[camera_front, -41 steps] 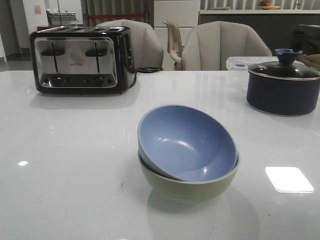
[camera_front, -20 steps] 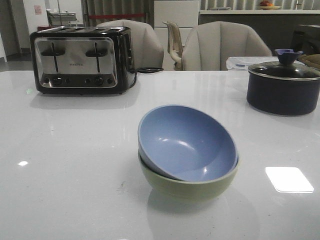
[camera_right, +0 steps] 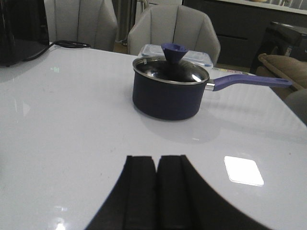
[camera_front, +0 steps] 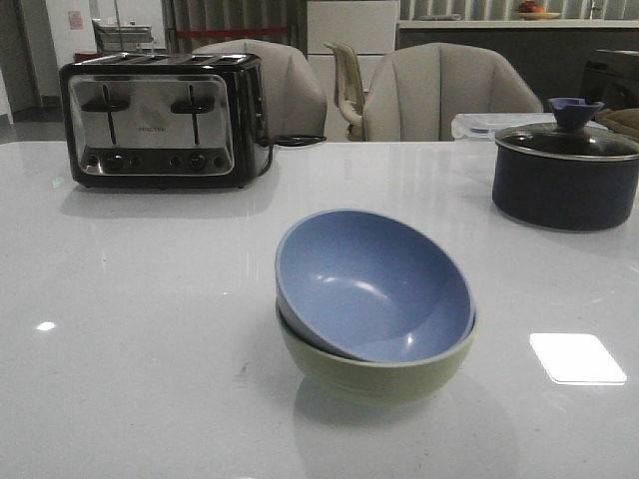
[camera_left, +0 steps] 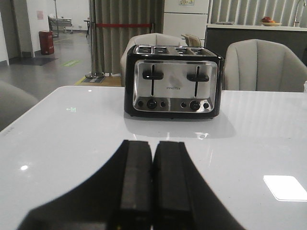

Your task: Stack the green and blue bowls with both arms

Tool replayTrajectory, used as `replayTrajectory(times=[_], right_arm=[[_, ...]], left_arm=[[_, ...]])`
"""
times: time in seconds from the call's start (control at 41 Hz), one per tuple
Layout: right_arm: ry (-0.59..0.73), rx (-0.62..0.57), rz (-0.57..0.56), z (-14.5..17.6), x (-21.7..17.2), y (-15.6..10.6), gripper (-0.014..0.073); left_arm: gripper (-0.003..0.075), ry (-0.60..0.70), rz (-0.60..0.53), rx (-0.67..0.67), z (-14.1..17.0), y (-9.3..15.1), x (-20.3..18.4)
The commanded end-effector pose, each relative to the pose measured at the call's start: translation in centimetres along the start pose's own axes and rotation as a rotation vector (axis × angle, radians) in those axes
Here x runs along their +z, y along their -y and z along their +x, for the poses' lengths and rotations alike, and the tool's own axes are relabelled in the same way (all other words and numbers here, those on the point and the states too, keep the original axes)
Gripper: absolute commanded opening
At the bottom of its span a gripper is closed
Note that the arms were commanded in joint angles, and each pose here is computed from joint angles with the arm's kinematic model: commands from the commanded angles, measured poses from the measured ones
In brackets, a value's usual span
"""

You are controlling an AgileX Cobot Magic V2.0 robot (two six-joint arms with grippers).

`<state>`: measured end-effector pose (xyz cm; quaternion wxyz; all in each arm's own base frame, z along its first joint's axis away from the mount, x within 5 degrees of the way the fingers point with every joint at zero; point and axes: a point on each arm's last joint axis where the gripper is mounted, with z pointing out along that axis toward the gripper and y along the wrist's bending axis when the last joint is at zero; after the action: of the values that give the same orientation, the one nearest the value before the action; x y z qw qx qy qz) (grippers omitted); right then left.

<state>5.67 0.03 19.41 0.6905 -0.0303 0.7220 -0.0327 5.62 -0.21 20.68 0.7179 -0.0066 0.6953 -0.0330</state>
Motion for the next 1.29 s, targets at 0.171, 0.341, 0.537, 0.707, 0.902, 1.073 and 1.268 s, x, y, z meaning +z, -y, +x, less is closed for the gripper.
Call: replayTrajectory(times=[0.171,0.341,0.537,0.707,0.902,1.073,1.268], right_arm=[[0.147,-0.006,0.036,-1.27,-0.25,0.3,0.0043],[0.174,0.045,0.034,-1.5,-0.29,0.33,0.0043],[0.188,0.074,0.028,-1.63,-0.31,0.3,0.0043],[0.188,0.074,0.028,-1.63,-0.31,0.3,0.0043],[0.188,0.074,0.028,-1.63,-0.31,0.3,0.0043],[0.188,0.074,0.028,-1.63,-0.31,0.3,0.0043],[0.188,0.074,0.028,-1.63,-0.31,0.3,0.0043]], left_arm=[[0.0101,0.087,0.011,-0.005,-0.25,0.04,-0.13],[0.0101,0.087,0.011,-0.005,-0.25,0.04,-0.13],[0.0101,0.087,0.011,-0.005,-0.25,0.04,-0.13],[0.0101,0.087,0.011,-0.005,-0.25,0.04,-0.13],[0.0101,0.087,0.011,-0.005,-0.25,0.04,-0.13],[0.0101,0.087,0.011,-0.005,-0.25,0.04,-0.13],[0.0101,0.087,0.011,-0.005,-0.25,0.04,-0.13]])
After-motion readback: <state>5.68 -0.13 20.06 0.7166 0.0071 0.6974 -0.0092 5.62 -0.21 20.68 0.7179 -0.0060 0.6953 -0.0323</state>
